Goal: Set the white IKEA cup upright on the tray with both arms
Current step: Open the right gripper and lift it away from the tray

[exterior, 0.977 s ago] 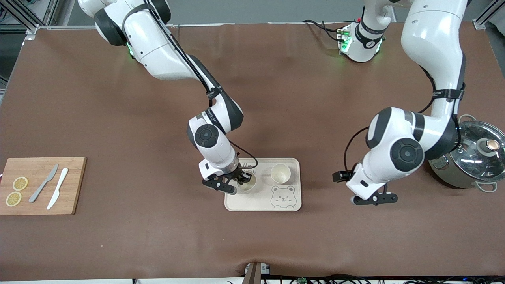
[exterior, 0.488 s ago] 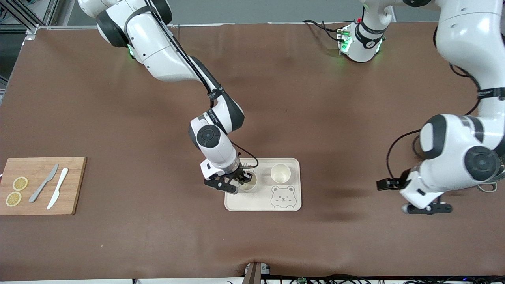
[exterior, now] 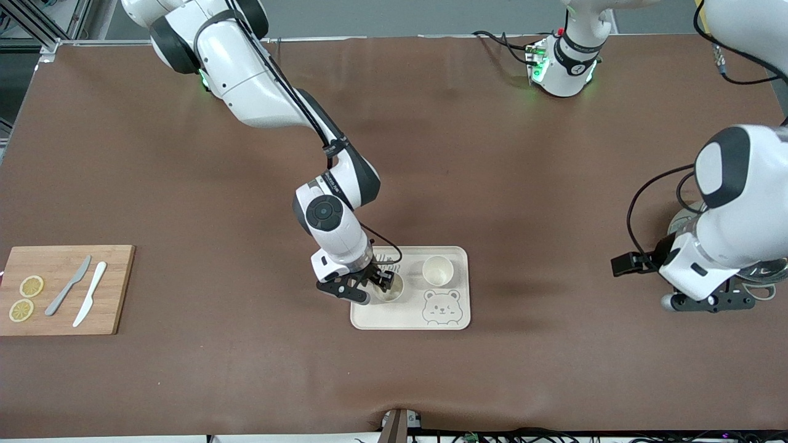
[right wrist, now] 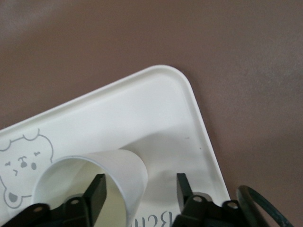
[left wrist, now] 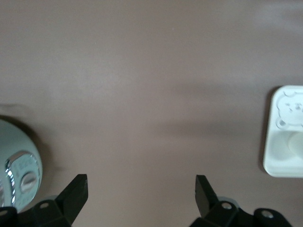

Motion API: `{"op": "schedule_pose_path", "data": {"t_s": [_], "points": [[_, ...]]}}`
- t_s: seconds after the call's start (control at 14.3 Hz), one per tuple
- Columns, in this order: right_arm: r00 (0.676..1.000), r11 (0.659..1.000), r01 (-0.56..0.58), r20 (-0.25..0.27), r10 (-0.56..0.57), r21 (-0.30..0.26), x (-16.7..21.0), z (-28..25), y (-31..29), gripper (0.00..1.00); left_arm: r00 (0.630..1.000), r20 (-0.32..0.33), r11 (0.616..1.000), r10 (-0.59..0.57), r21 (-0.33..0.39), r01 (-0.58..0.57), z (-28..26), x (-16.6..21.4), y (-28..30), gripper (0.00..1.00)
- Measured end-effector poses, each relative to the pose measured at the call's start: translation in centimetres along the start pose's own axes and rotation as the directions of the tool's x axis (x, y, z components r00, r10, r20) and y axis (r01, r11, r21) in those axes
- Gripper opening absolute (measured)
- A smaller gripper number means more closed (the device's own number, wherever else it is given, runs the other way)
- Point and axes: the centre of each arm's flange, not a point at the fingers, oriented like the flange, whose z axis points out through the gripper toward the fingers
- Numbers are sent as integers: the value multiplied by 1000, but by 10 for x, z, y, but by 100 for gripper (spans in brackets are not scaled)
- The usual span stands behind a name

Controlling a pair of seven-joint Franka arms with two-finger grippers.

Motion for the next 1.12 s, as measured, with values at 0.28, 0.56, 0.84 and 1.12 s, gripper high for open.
{"op": "schedule_pose_path", "data": {"t_s": [0.28,0.56,0.84,1.12], "points": [[1000,999,0,18,0,-39,22,-53,-6,100,997,-44,998,64,4,-64,-54,-26,45,100],[994,993,20,108,-7,-118,37,-203,-7,100,991,-84,994,104,27,-102,-107,-51,45,100],[984,986,68,173,-42,-149,35,-379,49,100,982,-92,985,167,53,-163,-144,-70,9,100],[977,977,159,166,-135,-140,29,-472,164,100,981,-71,983,180,52,-177,-139,-73,9,100]]}}
